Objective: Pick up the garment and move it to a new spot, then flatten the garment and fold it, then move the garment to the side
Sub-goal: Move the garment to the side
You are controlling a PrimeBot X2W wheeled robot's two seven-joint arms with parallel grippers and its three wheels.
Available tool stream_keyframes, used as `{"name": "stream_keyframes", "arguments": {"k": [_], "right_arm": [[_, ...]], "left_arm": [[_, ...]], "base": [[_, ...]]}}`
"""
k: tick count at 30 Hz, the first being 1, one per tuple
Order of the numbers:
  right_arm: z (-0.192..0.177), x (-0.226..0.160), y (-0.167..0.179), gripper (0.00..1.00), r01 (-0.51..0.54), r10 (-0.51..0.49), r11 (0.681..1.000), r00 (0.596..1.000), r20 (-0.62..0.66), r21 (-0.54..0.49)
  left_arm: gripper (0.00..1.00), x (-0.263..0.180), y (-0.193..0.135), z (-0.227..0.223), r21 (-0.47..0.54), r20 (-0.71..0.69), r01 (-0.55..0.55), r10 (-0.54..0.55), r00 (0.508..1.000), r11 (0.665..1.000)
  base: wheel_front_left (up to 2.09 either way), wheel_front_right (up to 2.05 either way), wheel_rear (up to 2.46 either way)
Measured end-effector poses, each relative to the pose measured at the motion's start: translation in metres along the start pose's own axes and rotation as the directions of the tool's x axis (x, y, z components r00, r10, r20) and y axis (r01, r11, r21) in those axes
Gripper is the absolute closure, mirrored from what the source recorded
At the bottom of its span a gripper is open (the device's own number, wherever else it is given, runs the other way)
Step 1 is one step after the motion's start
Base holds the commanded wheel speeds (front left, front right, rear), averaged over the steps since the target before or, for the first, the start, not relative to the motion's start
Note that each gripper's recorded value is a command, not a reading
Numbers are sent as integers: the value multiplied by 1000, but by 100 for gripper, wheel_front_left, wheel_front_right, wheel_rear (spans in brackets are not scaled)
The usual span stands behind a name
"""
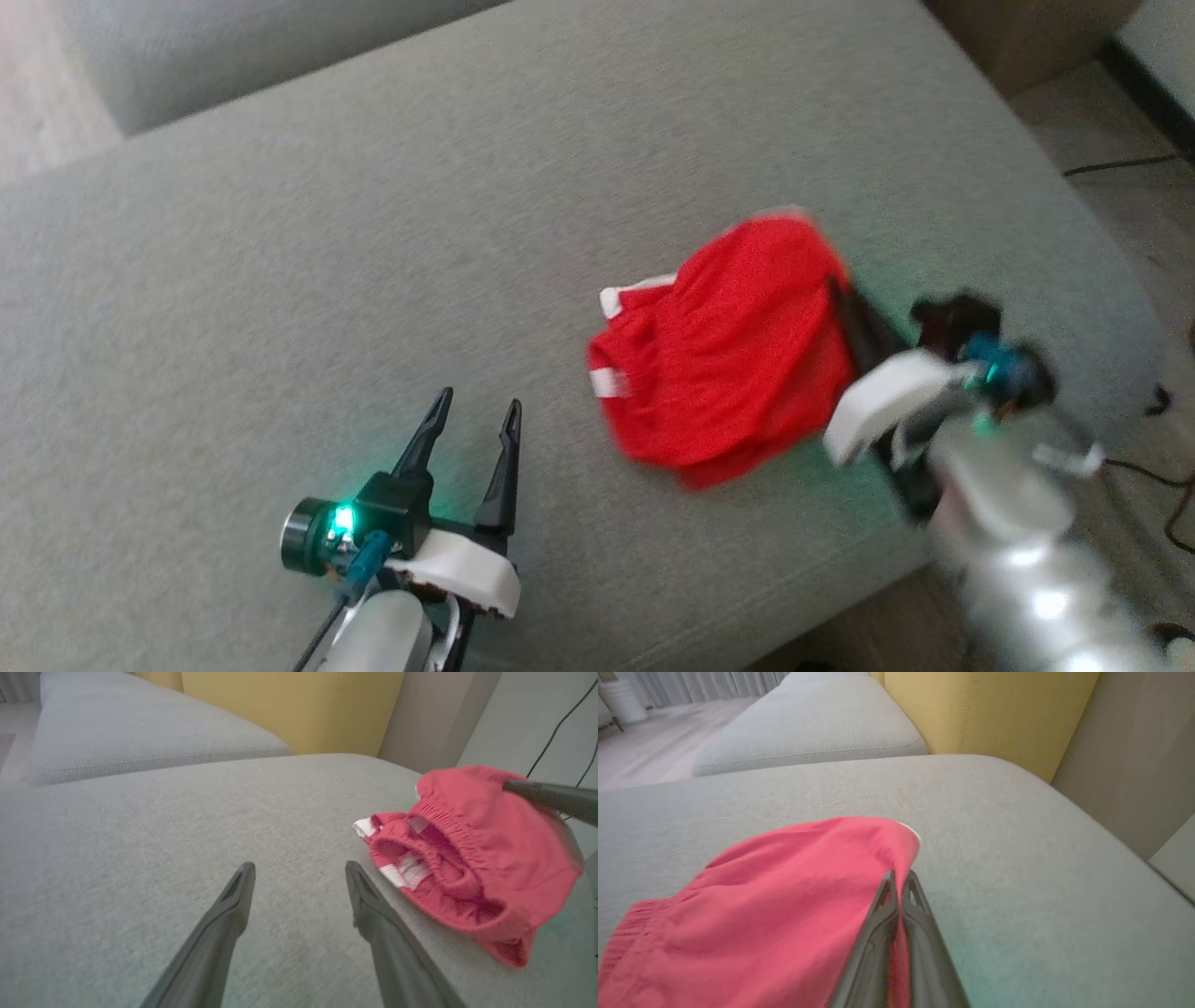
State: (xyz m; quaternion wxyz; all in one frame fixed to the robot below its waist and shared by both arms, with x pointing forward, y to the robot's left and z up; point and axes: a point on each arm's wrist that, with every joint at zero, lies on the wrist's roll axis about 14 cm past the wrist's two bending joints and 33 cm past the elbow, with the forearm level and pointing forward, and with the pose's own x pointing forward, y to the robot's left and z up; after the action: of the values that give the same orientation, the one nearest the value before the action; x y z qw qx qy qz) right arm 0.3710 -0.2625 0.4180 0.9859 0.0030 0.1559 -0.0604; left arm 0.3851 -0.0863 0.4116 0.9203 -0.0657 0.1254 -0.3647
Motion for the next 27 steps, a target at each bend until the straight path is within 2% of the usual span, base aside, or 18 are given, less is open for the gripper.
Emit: {"name": "stream_keyframes", "arguments": {"k": [5, 13, 18, 23, 24, 25, 26, 27], "right_arm": [[34, 36, -33, 100, 28, -25, 983, 1000, 19, -179], [49, 71, -93, 100, 118, -135, 936, 990, -27, -332], [56, 79, -127, 100, 189, -216, 910, 976, -33, -370], [57, 82, -140, 100, 219, -258, 891, 965, -46, -399], [56, 82, -142, 95, 225, -266, 888, 963, -47, -402], [58, 82, -145, 31, 236, -275, 885, 961, -41, -401], [61, 82, -146, 0, 244, -280, 880, 960, -30, -407], [65, 82, -147, 0, 251, -284, 877, 959, -19, -410]], "left_arm": [[0, -4, 24, -12, -6, -26, -54, 54, 998, 999], [0, -4, 58, -14, -12, -15, -122, 122, 992, 992], [0, -5, 69, -14, -14, -8, -143, 143, 990, 990], [0, -5, 74, -14, -17, -3, -158, 158, 987, 987], [0, -5, 75, -14, -18, -3, -160, 160, 987, 987], [0, -5, 76, -14, -20, -3, -164, 164, 986, 986], [0, -5, 78, -14, -20, -4, -168, 168, 986, 986], [0, -5, 79, -14, -19, -4, -172, 172, 985, 985]], "base": [[0, 0, 0], [0, 0, 0], [0, 0, 0], [0, 0, 0], [0, 0, 0], [0, 0, 0], [0, 0, 0], [0, 0, 0]]}}
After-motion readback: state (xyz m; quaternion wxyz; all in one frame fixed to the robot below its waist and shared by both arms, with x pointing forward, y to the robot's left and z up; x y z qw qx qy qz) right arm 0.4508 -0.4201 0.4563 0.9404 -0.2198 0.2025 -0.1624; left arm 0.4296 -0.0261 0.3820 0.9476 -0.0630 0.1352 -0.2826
